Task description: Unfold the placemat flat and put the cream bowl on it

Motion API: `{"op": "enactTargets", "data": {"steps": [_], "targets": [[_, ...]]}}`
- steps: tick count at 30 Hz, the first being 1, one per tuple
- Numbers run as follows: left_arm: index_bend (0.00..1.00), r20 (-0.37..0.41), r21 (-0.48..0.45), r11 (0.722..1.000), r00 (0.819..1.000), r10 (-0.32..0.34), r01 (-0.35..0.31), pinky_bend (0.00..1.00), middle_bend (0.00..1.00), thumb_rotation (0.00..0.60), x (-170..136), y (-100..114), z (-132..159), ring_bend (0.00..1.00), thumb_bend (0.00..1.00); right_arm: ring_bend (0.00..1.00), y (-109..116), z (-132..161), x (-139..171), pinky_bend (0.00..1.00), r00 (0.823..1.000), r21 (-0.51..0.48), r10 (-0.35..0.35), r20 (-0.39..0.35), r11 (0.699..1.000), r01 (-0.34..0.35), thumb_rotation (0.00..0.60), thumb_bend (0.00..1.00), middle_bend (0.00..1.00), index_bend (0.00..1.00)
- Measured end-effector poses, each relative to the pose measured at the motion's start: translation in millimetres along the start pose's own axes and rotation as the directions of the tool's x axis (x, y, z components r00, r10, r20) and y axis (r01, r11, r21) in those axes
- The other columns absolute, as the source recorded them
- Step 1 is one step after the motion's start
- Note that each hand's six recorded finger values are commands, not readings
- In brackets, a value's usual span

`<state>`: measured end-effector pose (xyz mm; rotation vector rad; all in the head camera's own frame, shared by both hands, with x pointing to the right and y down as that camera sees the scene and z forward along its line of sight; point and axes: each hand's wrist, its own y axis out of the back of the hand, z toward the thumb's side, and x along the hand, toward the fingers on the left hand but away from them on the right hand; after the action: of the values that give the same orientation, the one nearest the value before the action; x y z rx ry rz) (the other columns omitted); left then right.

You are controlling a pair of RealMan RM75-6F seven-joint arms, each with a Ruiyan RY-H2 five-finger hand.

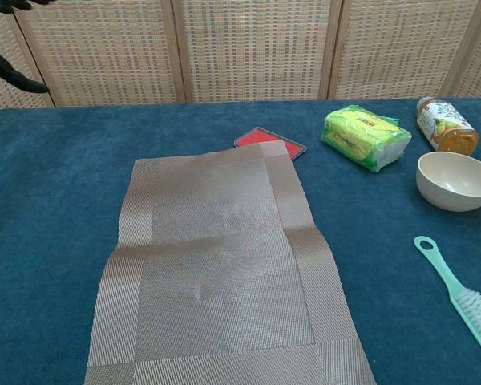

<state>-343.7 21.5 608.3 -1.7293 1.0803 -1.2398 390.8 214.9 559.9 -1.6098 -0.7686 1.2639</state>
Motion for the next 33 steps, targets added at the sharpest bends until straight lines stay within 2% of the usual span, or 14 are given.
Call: {"op": "enactTargets", "data": {"steps": [3,6,9,13,18,22,28,33], "targets": [[0.0,-0.031,0.014,1.0,0.999,0.015,-0.014,0.0,0.0,0.6,-22.0,15.4,-10.2,0.0,0.0,0.0,-5.7,13.2,-0.6,0.0,0.993,0.022,0.022,-0.115,1.0,-0.02,0.6,0.0,0.0,0.14],[0.0,-0.067,0.018,1.0,0.998,0.014,-0.013,0.0,0.0,0.6,-42.0,22.7,-18.9,0.0,0.0,0.0,-12.1,28.1,-1.7,0.0,0.974,0.037,0.048,-0.221,0.998,-0.041,0.6,0.0,0.0,0.15],[0.0,-0.099,0.032,0.999,0.995,0.011,-0.008,0.0,0.0,0.6,-61.3,27.2,-25.7,0.0,0.0,0.0,-19.3,46.6,-4.1,0.0,0.944,0.051,0.071,-0.321,0.997,-0.057,0.6,0.0,0.0,0.16],[0.0,-0.135,0.062,0.998,0.991,0.022,-0.014,0.0,0.0,0.6,-88.7,32.2,-32.4,0.0,0.0,0.0,-33.1,76.3,-9.3,0.0,0.891,0.083,0.104,-0.443,0.994,-0.075,0.6,0.0,0.0,0.17],[0.0,-0.156,0.087,0.995,0.986,0.053,-0.039,0.0,0.0,0.6,-117.2,39.0,-37.9,0.0,0.0,0.0,-51.8,106.8,-11.2,0.0,0.829,0.133,0.156,-0.537,0.986,-0.099,0.6,0.0,0.0,0.2],[0.0,-0.152,0.104,0.994,0.987,0.059,-0.044,0.0,0.0,0.6,-136.0,38.8,-41.3,0.0,0.0,0.0,-66.3,132.3,-11.6,0.0,0.775,0.18,0.175,-0.607,0.98,-0.08,0.6,0.0,0.0,0.21],[0.0,-0.157,0.106,0.994,0.986,0.058,-0.042,0.0,0.0,0.6,-143.4,34.4,-49.9,0.0,0.0,0.0,-88.8,160.4,-13.5,0.0,0.718,0.207,0.234,-0.656,0.97,-0.128,0.6,0.0,0.0,0.21],[0.0,-0.152,0.11,0.993,0.987,0.052,-0.035,0.0,0.0,0.6,-144.3,30.1,-50.3,0.0,0.0,0.0,-100.8,186.7,-18.0,0.0,0.68,0.215,0.267,-0.683,0.963,-0.163,0.6,0.0,0.0,0.22]]}}
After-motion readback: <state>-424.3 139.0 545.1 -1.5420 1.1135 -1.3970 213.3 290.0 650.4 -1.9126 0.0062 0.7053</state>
